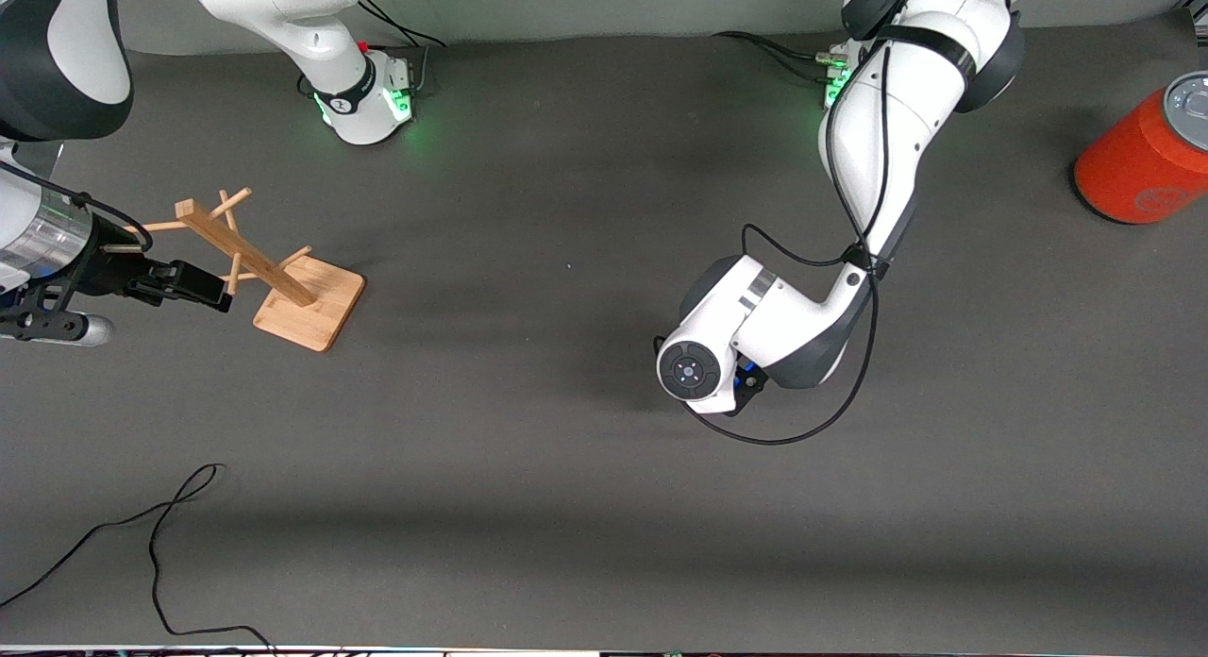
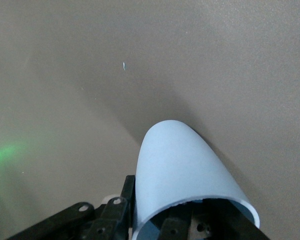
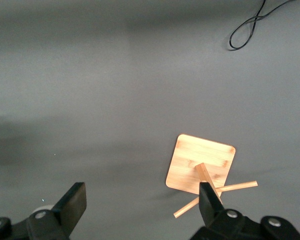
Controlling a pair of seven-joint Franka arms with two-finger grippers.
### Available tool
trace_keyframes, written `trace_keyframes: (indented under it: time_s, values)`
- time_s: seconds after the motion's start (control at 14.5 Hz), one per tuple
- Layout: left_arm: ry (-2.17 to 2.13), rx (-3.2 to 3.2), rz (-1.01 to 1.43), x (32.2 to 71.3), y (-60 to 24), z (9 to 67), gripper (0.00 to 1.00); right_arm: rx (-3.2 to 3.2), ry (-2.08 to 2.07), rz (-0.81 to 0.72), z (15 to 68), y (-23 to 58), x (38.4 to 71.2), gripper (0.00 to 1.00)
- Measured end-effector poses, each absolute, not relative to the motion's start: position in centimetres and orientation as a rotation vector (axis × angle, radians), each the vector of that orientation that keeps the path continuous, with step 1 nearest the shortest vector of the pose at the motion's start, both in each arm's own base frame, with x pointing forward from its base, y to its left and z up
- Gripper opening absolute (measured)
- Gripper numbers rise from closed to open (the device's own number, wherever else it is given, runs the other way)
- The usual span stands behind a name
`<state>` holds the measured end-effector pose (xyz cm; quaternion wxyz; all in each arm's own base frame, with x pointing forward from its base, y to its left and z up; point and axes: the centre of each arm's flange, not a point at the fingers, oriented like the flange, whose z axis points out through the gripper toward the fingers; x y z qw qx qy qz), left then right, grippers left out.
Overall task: Rotate and upright cup with both arms
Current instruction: 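Rotate the held cup upright with the left gripper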
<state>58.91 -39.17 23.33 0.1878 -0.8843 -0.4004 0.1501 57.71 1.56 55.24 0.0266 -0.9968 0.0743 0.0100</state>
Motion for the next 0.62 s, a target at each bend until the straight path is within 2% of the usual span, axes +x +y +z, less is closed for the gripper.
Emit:
trace_keyframes:
  time_s: [0.21,0.34,0.62]
  values:
    - [-1.130,-2.510,0.415,59.0,-39.6,24.0,0.07,-3.080,0.220,0.025,55.5,1.9,57.6,1.00]
    - [-1.112,-2.563,0.401,59.1,-40.4,26.4,0.07,-3.080,0.216,0.026,55.6,2.0,57.5,1.00]
    - [-1.007,-2.770,0.295,57.7,-42.5,38.6,0.07,-3.080,0.216,0.025,55.7,2.0,57.5,1.00]
